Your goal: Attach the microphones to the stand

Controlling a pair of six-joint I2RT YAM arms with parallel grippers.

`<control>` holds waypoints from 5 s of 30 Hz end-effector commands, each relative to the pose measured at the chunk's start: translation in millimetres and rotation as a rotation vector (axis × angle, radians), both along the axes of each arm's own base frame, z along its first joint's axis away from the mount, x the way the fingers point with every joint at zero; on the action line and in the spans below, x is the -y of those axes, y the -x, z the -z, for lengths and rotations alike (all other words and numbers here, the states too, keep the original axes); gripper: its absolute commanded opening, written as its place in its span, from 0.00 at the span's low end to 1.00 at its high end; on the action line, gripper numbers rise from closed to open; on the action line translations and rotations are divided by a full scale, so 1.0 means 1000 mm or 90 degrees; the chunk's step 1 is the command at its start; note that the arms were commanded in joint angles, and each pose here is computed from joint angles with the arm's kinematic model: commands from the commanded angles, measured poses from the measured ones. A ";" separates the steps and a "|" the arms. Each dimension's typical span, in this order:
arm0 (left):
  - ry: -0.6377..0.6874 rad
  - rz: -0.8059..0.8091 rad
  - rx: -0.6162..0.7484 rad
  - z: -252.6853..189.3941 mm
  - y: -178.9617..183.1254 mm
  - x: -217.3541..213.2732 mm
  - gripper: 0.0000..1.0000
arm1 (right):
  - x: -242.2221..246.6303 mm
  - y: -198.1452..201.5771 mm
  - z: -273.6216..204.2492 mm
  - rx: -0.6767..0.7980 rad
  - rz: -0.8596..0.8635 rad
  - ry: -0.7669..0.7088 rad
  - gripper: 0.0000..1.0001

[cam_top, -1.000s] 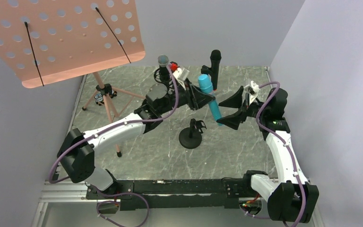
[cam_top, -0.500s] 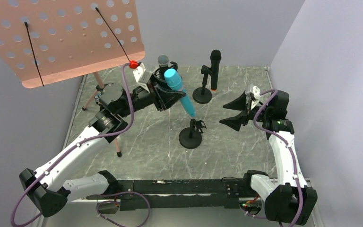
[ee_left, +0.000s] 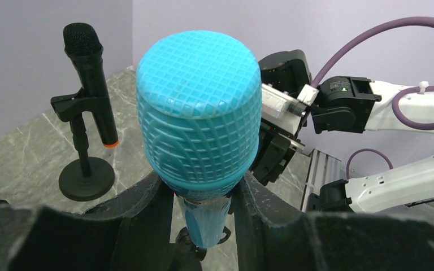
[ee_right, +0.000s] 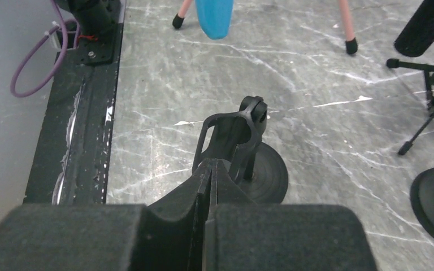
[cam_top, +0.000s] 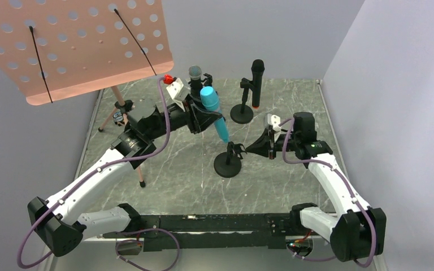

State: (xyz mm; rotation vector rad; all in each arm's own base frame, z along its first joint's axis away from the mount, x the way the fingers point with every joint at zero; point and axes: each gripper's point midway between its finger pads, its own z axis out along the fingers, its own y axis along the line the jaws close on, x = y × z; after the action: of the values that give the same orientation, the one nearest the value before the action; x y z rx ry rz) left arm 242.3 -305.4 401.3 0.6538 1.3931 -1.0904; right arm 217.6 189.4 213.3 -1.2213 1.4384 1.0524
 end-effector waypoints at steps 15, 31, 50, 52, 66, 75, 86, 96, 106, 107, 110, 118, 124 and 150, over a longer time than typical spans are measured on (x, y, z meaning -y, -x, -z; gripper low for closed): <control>0.031 0.031 0.040 -0.011 0.003 0.006 0.00 | -0.009 -0.032 0.020 0.050 0.073 0.089 0.04; 0.065 0.076 0.009 -0.003 -0.008 0.030 0.00 | -0.001 -0.021 0.018 0.037 0.029 0.057 0.20; 0.088 0.073 0.004 0.009 -0.017 0.057 0.00 | -0.001 -0.018 0.021 0.040 0.014 0.063 0.41; 0.082 0.071 0.002 0.014 -0.017 0.062 0.00 | -0.001 -0.018 0.021 0.040 0.014 0.063 0.41; 0.074 0.027 -0.015 0.049 -0.029 0.066 0.00 | -0.001 -0.018 0.022 0.037 0.012 0.064 0.41; 0.052 0.042 -0.053 0.081 -0.026 0.075 0.00 | 0.000 -0.017 0.022 0.037 0.012 0.065 0.49; 0.025 0.052 -0.090 0.120 -0.020 0.077 0.00 | 0.006 -0.019 0.017 0.047 0.021 0.073 0.52; -0.031 0.052 -0.114 0.156 -0.027 0.083 0.00 | 0.050 -0.026 -0.009 0.076 0.075 0.096 0.54; -0.134 0.091 -0.173 0.204 -0.026 0.099 0.00 | 0.051 -0.032 -0.010 0.066 0.096 0.079 0.61; -0.146 0.097 -0.180 0.205 -0.026 0.102 0.00 | 0.051 -0.031 -0.010 0.064 0.095 0.078 0.62; -0.190 0.111 -0.212 0.219 -0.025 0.103 0.00 | 0.050 -0.031 -0.009 0.062 0.091 0.074 0.63; -0.235 0.115 -0.248 0.247 -0.020 0.098 0.00 | 0.049 -0.031 -0.008 0.057 0.087 0.065 0.66; -0.240 0.107 -0.259 0.270 -0.014 0.089 0.00 | 0.047 -0.029 -0.007 0.049 0.082 0.052 0.77; -0.151 0.024 -0.161 0.180 -0.015 0.054 0.83 | 0.031 -0.028 0.000 -0.016 0.063 0.008 0.94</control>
State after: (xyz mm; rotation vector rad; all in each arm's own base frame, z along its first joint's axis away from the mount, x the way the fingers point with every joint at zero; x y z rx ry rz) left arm 258.8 -376.0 208.7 0.7552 1.7853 -1.1225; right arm 246.6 150.9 207.0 -1.1195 1.5686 0.9660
